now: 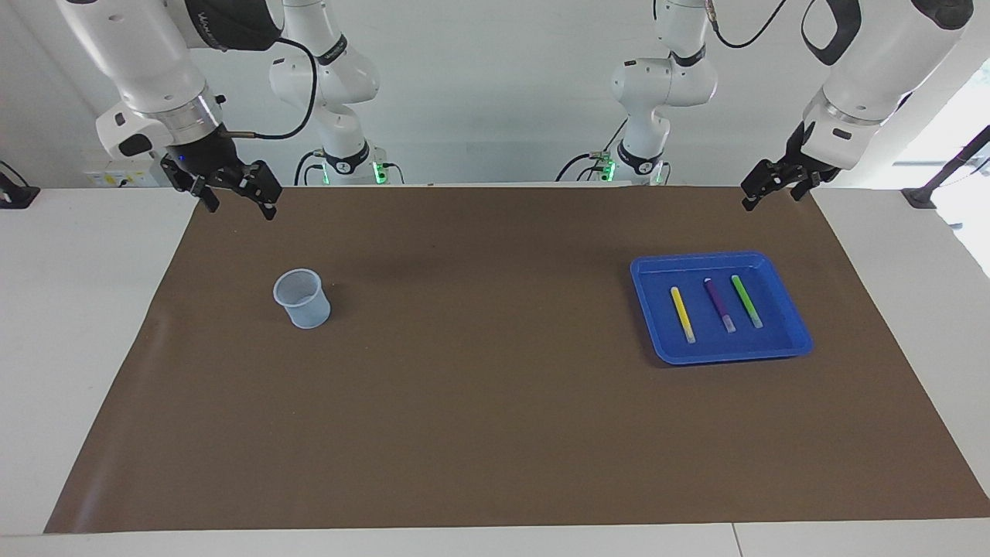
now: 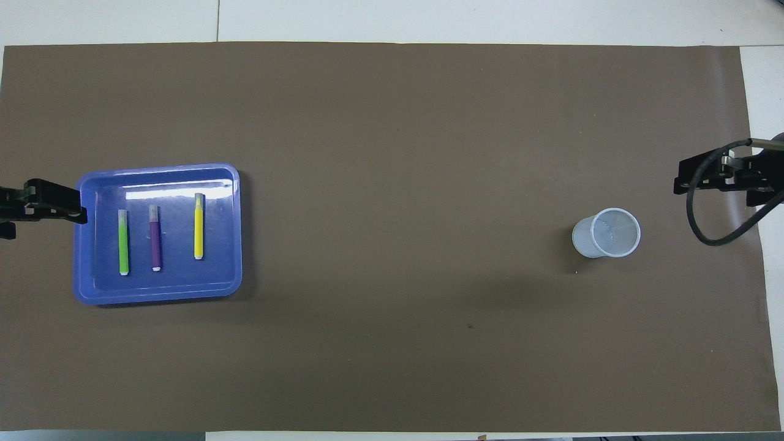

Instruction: Right arm passes pens to left for tray arrangement

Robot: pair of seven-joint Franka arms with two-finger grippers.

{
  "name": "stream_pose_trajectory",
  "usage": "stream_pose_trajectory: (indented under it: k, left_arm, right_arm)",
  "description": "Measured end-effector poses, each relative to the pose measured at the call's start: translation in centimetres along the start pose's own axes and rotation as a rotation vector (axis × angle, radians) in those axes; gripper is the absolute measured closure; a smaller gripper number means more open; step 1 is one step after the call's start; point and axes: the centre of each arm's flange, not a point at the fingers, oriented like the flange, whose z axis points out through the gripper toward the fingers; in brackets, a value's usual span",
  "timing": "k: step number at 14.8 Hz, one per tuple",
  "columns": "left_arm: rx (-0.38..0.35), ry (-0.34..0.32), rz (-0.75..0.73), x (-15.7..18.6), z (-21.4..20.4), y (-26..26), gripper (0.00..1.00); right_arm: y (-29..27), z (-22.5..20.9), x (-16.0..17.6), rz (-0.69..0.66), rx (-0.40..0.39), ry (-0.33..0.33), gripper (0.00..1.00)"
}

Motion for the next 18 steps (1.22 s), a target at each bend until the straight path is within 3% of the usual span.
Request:
stream_pose_trajectory:
  k: [5,18]
  left_arm:
    - [0.01,-0.026,0.15,0.0,0.0,0.9,0.0]
    - [0.006,-0.003,0.168,-0.3,-1.6,1.2,0.0]
  right_arm:
    - [0.0,0.2,0.0,-0.011,-0.001,-0.004,0.0]
    - [-0.2,0.4,-0.1,-0.021,-0.002,-0.008,0.0]
